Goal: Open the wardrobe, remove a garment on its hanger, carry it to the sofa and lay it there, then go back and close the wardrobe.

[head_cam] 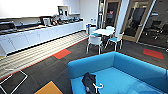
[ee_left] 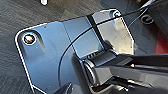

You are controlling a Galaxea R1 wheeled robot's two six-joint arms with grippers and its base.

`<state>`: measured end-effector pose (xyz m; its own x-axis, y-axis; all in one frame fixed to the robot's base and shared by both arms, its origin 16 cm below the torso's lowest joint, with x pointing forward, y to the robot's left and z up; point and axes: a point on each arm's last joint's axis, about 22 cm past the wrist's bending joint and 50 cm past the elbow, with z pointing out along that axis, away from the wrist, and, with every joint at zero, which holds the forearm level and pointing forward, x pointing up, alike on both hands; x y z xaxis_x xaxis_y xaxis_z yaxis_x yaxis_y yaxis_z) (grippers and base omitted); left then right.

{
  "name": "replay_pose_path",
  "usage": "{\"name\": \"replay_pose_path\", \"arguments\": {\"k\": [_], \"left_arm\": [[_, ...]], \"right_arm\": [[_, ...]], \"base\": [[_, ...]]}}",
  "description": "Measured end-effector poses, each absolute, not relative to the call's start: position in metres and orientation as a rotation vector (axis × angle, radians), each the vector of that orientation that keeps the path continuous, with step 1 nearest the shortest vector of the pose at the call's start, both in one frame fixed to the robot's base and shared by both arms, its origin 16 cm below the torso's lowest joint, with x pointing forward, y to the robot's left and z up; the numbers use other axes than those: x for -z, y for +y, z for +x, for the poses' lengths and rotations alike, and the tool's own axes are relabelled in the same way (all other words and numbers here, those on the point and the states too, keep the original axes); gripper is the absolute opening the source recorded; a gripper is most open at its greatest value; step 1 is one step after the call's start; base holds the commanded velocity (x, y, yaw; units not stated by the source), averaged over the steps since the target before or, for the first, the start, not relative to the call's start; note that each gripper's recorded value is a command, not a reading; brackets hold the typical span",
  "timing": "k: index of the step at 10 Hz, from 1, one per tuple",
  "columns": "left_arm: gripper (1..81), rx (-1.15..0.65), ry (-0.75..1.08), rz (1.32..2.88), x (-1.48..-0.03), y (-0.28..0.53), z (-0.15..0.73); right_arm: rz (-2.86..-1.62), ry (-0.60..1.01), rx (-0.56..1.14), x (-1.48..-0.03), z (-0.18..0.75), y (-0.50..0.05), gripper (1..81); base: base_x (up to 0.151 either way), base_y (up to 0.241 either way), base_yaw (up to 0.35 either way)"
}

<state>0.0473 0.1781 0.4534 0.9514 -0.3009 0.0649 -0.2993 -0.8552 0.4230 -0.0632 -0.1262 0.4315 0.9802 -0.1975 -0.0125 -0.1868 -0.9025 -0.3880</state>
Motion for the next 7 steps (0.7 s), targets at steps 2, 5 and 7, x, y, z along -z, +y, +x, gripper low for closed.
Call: {"name": "replay_pose_path", "arguments": {"k": [2, 5, 7], "left_arm": [[81.1, -0.005, -0.434, 2.669, -0.452, 0.179, 0.053], [81.1, 0.001, -0.444, 2.664, -0.452, 0.175, 0.047], [81.1, -0.007, -0.461, 2.653, -0.453, 0.169, 0.047]], "right_arm": [[-2.727, 0.278, 0.021, -0.433, -0.072, -0.123, 81.1], [-2.728, 0.274, 0.037, -0.432, -0.063, -0.125, 81.1], [-2.729, 0.271, 0.04, -0.432, -0.063, -0.125, 81.1]], "base": [[0.0, 0.0, 0.29], [0.0, 0.0, 0.298], [0.0, 0.0, 0.304]]}}
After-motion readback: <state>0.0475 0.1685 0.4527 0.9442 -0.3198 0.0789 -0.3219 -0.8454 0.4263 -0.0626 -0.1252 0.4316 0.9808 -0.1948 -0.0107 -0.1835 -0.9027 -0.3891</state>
